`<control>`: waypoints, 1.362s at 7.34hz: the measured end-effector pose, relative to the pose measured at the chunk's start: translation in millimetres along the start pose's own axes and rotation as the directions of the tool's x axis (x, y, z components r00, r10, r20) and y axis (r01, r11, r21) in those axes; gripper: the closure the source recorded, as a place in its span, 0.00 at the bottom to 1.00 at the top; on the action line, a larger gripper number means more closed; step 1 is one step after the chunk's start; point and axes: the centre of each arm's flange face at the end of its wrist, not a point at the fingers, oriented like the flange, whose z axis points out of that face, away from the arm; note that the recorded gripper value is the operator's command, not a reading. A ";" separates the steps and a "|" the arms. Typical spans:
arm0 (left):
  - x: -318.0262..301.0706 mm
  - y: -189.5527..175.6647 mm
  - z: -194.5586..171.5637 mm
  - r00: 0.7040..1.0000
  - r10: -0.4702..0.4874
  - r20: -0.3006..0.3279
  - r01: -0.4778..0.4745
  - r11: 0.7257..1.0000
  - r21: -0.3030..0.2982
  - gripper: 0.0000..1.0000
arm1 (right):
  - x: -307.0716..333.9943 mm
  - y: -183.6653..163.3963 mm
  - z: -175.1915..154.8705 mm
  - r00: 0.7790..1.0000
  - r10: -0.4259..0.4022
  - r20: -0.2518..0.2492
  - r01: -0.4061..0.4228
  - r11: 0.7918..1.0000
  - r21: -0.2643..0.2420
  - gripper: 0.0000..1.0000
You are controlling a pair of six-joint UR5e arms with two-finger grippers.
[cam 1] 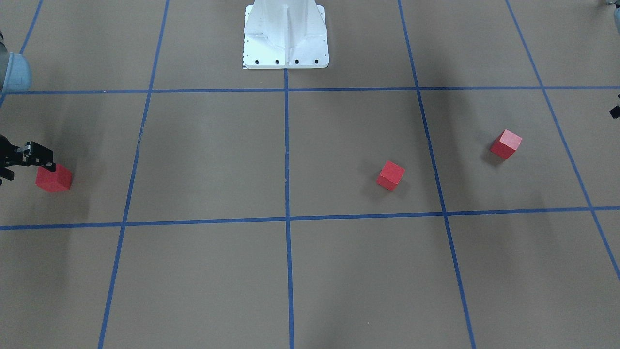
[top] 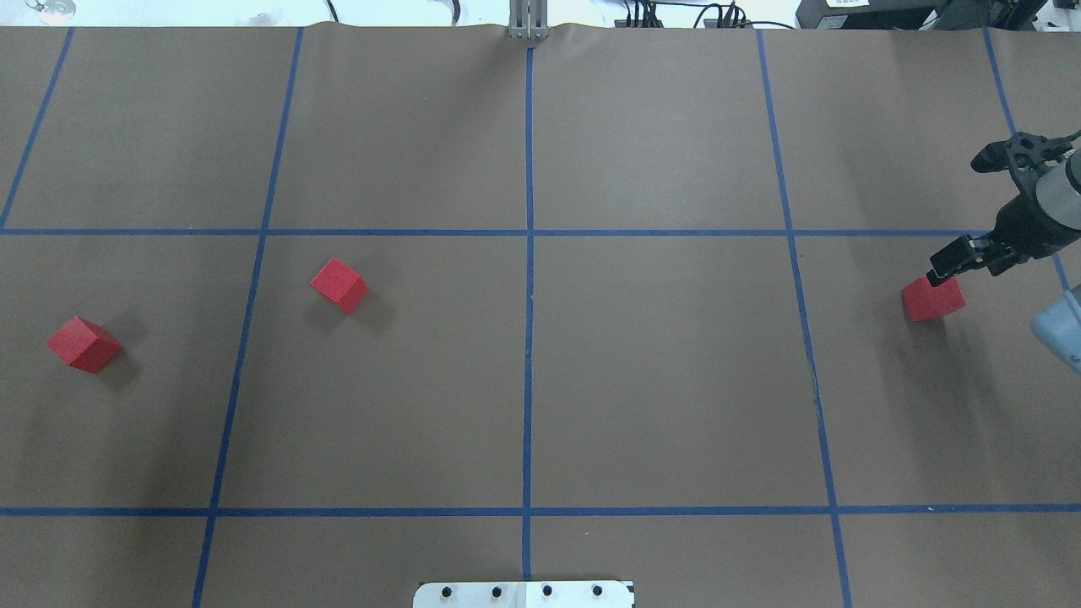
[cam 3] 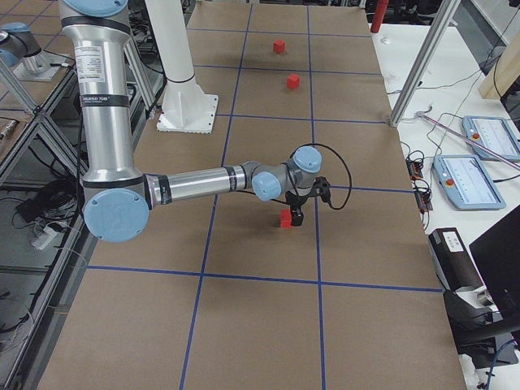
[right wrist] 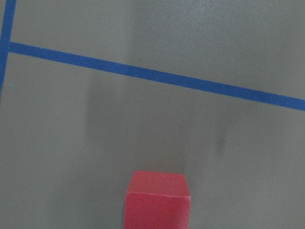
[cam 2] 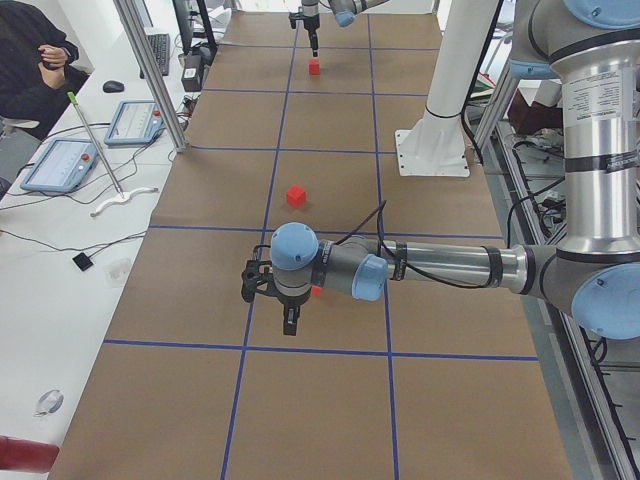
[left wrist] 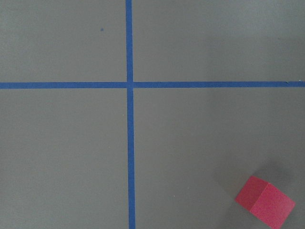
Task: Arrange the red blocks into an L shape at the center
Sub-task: 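Lower the right gripper onto the red cube on its side and grasp it, then carry the red cube with the right gripper toward the table center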
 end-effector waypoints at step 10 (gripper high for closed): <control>2.0 -0.2 -1.5 1.000 0.005 -0.002 -0.005 1.000 0.004 0.00 | -7.8 5.2 50.7 0.999 0.012 -0.050 -0.016 0.997 -0.075 1.00</control>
